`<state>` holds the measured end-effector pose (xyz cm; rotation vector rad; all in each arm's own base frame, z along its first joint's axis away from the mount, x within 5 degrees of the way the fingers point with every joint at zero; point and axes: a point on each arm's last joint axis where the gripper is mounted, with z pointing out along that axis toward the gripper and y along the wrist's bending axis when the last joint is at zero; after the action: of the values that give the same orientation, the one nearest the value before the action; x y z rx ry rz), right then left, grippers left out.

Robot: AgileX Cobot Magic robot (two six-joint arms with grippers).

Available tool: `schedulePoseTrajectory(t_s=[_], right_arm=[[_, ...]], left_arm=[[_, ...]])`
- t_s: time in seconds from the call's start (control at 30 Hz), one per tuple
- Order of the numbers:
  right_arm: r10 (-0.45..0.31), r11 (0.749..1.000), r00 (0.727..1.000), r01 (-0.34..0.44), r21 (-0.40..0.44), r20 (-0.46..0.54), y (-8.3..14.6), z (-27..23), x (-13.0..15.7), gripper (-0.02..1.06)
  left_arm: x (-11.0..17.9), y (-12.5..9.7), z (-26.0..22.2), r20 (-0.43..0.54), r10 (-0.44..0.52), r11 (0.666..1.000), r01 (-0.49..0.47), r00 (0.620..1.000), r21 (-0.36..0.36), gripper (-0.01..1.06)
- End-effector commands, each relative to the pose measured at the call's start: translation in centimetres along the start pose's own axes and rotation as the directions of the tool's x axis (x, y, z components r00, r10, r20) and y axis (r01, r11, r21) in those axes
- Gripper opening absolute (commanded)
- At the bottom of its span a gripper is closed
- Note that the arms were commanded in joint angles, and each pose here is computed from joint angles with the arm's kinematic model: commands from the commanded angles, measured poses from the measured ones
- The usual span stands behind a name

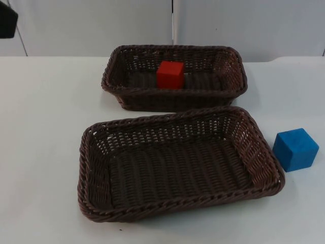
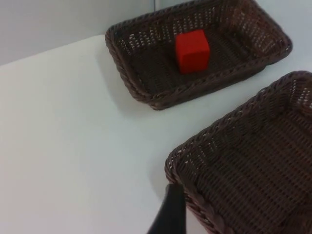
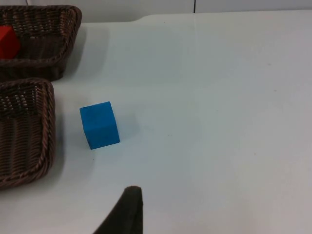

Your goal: Pick up one cube with the left hand and place it into the upper basket. Pick up one cube with the right hand and place it into the lower basket.

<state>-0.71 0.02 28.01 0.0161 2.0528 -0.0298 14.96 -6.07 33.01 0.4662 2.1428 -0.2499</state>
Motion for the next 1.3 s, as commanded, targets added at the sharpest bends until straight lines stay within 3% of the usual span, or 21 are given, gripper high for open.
schedulePoseTrajectory(t_s=[0.0,1.27], right_arm=[[0.0,1.0,1.0,0.0,0.005,0.004,0.0,0.0,0.05,1.05],[0.002,1.0,1.0,-0.002,0.005,0.01,0.0,-0.05,-0.03,1.05]], left_arm=[[0.19,-0.26,-0.7,0.01,-0.018,1.0,0.018,1.0,0.017,0.74],[0.37,-0.21,-1.42,0.018,0.003,1.0,-0.003,1.0,0.004,0.74]])
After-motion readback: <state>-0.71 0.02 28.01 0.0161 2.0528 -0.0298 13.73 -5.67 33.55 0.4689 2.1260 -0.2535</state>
